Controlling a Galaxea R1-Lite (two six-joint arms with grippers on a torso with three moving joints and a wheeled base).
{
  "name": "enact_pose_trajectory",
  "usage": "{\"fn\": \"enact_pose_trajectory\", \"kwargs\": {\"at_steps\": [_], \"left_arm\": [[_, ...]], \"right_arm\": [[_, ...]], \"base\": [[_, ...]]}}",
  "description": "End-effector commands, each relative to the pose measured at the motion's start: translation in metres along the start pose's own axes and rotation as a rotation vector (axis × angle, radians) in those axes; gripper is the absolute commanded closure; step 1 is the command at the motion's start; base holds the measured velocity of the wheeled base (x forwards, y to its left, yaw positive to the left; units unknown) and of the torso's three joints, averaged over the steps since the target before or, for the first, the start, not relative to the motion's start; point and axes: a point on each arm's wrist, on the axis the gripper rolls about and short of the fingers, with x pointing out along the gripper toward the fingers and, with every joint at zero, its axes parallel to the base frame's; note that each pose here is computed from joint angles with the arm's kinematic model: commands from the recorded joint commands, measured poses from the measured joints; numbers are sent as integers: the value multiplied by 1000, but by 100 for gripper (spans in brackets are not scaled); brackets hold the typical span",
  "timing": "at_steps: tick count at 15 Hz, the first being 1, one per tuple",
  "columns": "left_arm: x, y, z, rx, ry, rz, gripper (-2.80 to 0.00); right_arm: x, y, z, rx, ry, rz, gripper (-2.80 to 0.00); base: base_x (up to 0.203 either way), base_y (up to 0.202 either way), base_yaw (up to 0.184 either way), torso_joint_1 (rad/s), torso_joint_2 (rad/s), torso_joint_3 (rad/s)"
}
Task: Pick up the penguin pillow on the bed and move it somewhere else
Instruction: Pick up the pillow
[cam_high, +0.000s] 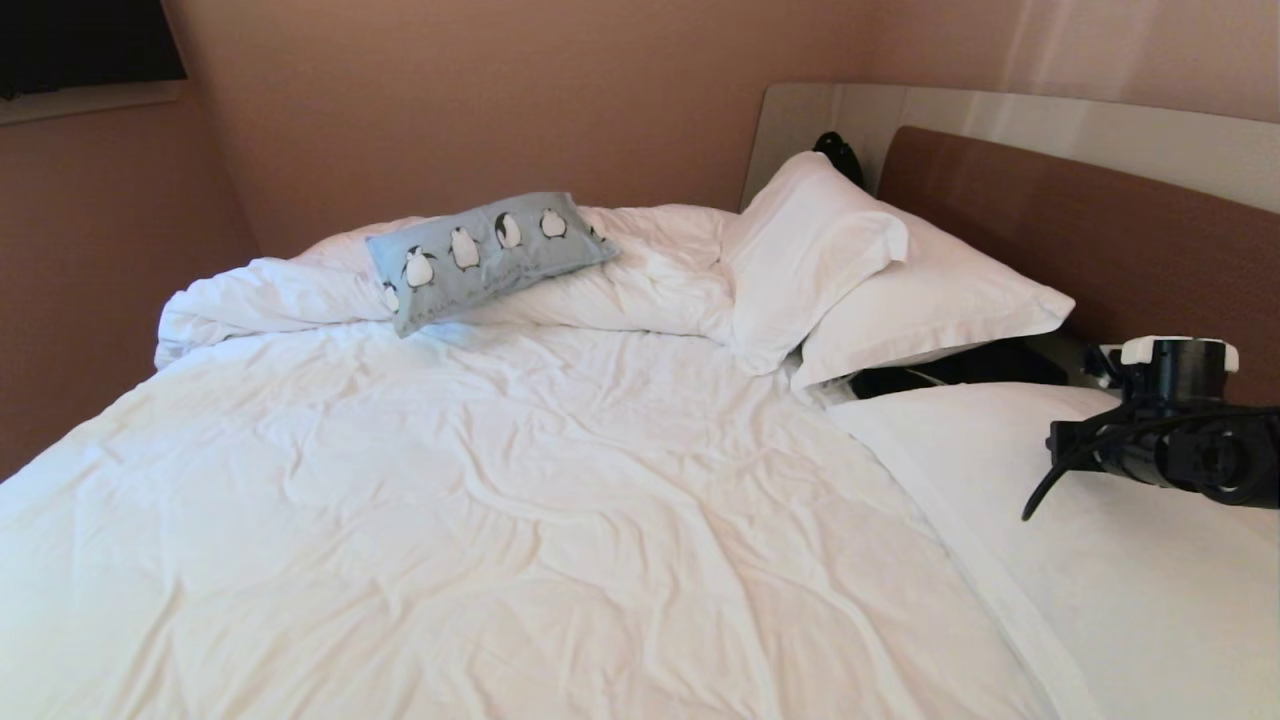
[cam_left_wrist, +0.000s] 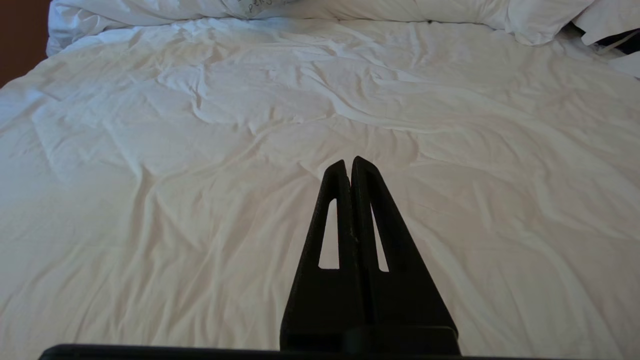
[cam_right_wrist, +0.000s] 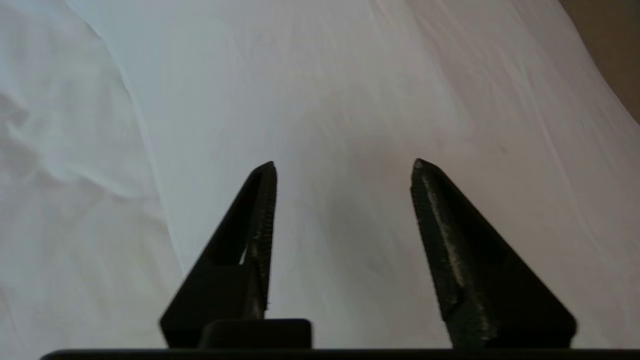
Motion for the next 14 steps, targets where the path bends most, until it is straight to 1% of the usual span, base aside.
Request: {"fn": "enact_pose_trajectory", "kwargs": {"at_steps": [1,4,6,7,13,14], "left_arm": [[0,0,0,0,1,1,0],[0,0,0,0,-1,1,0],[0,0,0,0,1,1,0],[0,0,0,0,0,1,0],[0,0,0,0,-1,1,0],[0,0,0,0,0,1,0]], "right_arm": [[0,1,-1,-4,3,0,-280],[1,2,-9,-28,31,2,-280],[0,4,-18,-111,61,7,-280],[-1,5,-22,-135,72,-3,-280],[14,10,-31,-151,107,-17,-280],[20,11,-37,-156,126,-17,-280]], "base": [[0,0,0,0,0,0],[0,0,0,0,0,0],[0,0,0,0,0,0],[0,0,0,0,0,0],[0,0,0,0,0,0],[0,0,0,0,0,0]]}}
